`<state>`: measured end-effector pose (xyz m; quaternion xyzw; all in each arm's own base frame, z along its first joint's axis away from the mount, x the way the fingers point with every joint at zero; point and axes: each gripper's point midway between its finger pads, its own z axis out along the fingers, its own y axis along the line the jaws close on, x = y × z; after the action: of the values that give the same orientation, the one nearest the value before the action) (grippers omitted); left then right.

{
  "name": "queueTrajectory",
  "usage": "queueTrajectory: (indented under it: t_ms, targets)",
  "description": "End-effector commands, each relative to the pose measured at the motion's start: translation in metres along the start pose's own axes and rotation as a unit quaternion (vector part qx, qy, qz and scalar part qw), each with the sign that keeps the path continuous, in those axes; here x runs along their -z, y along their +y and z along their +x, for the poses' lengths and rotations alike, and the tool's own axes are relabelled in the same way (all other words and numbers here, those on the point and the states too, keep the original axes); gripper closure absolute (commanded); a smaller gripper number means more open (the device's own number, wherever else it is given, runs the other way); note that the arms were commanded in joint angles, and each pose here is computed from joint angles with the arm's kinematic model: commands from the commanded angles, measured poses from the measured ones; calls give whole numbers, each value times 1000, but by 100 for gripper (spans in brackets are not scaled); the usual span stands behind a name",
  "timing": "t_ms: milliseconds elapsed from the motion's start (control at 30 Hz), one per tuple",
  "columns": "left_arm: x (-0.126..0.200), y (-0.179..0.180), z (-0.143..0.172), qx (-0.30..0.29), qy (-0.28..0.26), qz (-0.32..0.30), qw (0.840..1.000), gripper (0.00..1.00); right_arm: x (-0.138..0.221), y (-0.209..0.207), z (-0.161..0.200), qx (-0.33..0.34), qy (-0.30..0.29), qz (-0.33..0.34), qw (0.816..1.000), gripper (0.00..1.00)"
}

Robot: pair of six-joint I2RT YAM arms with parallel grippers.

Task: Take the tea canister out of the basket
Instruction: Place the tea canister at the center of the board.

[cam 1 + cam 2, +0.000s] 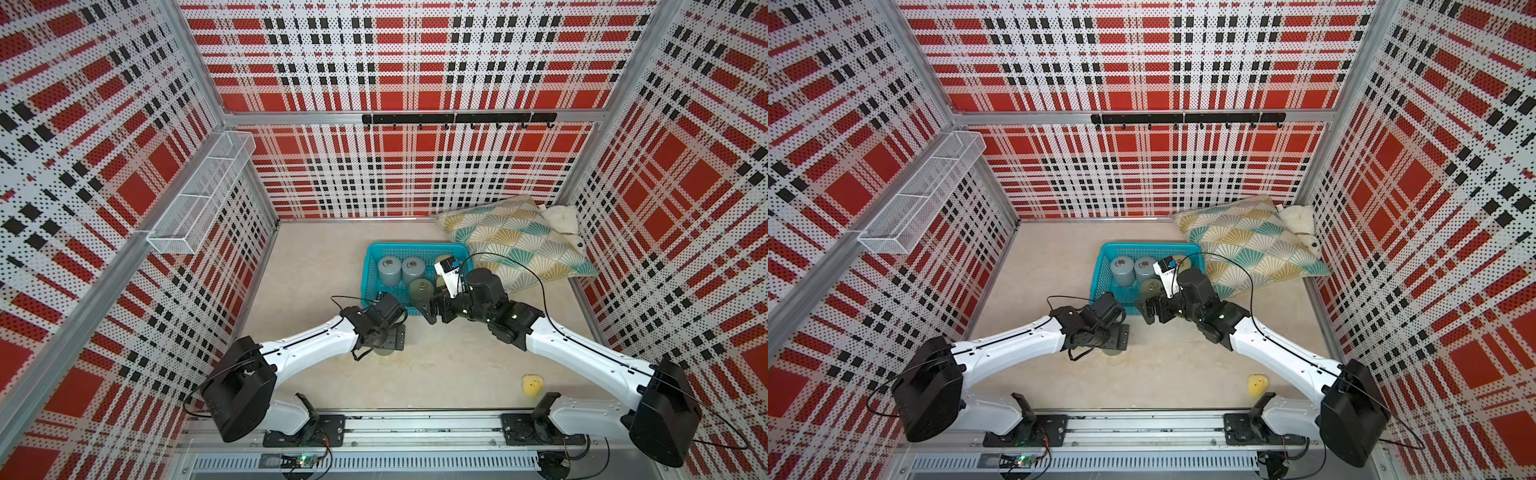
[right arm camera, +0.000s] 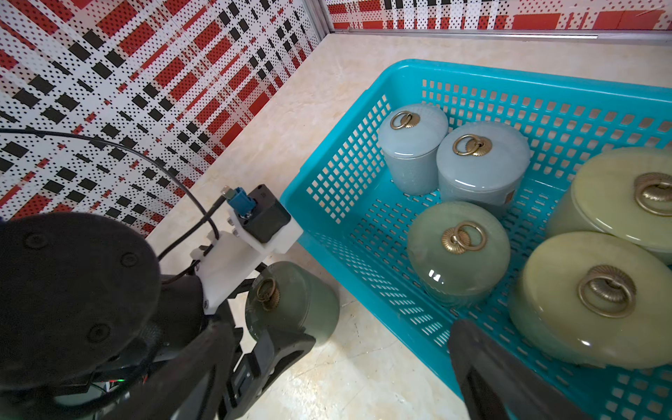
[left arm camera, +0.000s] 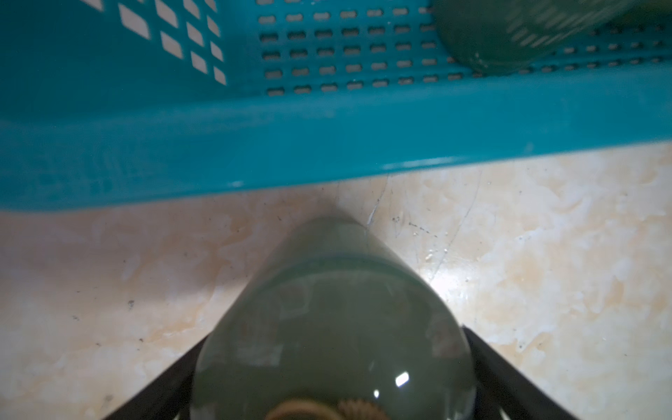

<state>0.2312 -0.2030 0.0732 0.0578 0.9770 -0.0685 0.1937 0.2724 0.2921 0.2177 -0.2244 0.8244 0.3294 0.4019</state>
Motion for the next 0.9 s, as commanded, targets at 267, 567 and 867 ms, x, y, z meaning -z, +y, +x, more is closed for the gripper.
queueTrajectory:
  t_ms: [267, 567, 867]
  targets:
    - [94, -26, -62, 40, -155, 111, 981, 1, -8, -14, -23, -20, -7, 62, 998, 0]
    - [114, -22, -81, 89, -256, 161, 949, 1, -36, -31, -16, -59, 68, 118, 989, 0]
    - [121, 8, -82, 135, -335, 202, 910, 1, -63, -48, -3, -80, 157, 176, 969, 0]
